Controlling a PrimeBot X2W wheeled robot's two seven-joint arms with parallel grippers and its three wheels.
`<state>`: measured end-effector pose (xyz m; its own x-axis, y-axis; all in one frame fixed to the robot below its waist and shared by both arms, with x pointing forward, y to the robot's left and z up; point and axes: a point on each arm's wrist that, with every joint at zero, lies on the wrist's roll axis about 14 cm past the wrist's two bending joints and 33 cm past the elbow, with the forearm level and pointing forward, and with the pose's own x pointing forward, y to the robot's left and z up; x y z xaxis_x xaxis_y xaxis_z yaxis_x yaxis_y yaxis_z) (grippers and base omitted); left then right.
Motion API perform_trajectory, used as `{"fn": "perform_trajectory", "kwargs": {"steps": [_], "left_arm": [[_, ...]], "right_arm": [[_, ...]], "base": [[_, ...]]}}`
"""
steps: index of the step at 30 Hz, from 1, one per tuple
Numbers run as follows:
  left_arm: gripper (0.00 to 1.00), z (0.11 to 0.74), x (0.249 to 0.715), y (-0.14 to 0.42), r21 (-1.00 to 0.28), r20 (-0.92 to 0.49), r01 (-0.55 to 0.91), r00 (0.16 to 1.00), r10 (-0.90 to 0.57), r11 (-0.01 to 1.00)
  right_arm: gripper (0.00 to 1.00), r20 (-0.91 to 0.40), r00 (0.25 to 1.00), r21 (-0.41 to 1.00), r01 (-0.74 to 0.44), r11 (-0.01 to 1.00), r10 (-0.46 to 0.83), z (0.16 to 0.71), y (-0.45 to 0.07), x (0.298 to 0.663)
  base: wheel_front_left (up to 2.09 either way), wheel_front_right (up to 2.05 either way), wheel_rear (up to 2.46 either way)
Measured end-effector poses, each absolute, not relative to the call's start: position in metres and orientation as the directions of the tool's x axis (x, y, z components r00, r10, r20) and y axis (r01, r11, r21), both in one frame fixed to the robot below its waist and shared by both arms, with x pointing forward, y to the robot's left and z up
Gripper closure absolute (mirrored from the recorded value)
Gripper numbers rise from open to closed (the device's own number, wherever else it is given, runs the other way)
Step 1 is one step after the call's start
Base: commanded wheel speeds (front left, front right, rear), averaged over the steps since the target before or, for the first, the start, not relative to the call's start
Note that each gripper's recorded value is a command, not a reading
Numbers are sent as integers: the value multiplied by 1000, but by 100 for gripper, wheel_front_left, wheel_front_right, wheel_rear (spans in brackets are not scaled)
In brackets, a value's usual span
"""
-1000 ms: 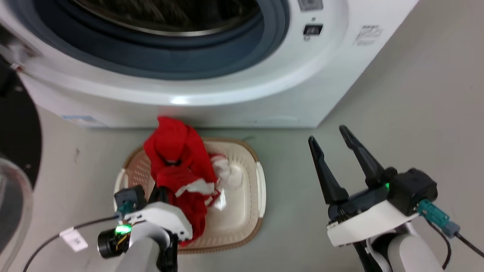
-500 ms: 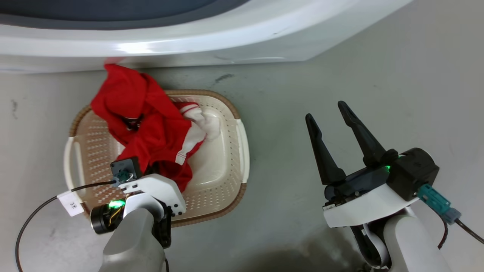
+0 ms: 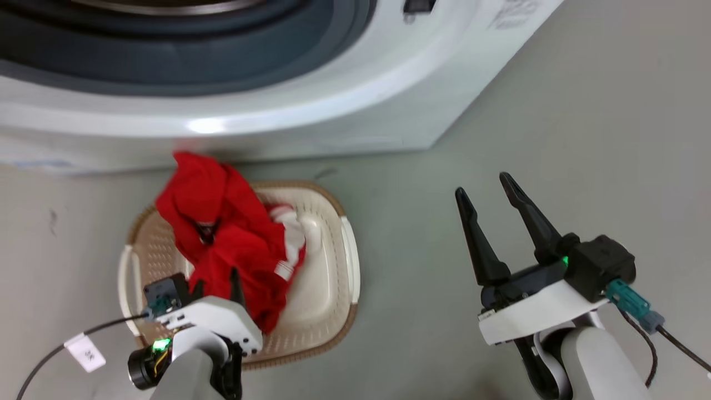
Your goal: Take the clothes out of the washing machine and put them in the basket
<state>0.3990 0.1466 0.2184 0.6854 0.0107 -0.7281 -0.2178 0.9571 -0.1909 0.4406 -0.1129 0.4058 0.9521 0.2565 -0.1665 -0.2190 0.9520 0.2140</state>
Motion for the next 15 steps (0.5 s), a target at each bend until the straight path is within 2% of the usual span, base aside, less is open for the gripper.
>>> {"fn": "perform_trajectory", "kwargs": {"steps": [7,15], "left_arm": [[0,300,413,156,-234,-539,-170,842,18,957],[0,425,433,163,-210,-175,-52,985,15,976]], "right_arm": [[0,-31,975,178,-210,962,218,467,-125,421],[0,103,980,129,-181,975,169,524,-142,392]], "base": [[0,0,0],[0,0,0]]}}
